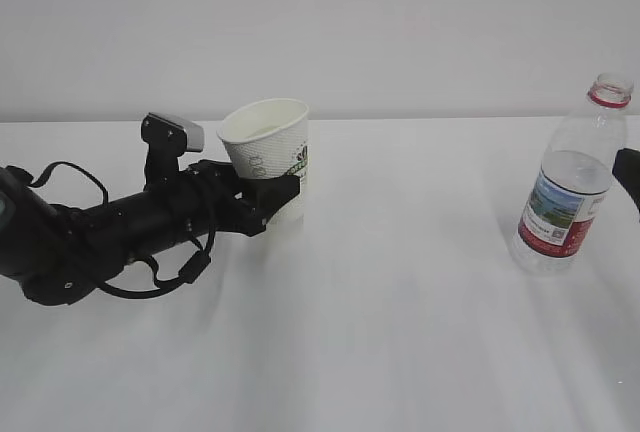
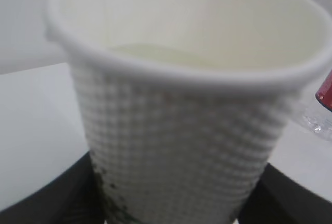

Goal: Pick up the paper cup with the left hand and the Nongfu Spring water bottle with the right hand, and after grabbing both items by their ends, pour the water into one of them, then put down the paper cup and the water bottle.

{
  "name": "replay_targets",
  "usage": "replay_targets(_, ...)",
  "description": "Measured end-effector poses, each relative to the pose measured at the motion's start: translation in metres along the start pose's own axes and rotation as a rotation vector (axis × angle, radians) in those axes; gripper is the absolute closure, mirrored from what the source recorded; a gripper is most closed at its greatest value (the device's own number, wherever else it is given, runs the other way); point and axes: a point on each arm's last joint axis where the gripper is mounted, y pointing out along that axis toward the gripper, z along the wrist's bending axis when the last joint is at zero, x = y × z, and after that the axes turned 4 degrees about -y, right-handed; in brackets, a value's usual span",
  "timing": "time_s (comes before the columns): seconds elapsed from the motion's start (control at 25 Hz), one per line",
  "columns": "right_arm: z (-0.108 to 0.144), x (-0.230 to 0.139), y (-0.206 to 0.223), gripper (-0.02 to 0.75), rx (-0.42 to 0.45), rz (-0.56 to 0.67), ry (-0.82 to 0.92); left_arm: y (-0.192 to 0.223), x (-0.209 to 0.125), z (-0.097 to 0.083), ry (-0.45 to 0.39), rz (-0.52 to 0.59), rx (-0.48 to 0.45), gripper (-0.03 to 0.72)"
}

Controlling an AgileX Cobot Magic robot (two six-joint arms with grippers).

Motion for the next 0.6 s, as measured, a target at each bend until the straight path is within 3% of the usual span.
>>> replay_targets(0.24,0.0,0.0,0.0,0.126,0.0,0.002,0.0,-0.011,0.006,-0.005,0.068,-0.009,0.021,0.207)
replay_targets(0.6,0.0,-0.003,0.0,0.128,-0.001,0.029,0.0,-0.023,0.001,0.003,0.021,-0.016,0.123,0.207)
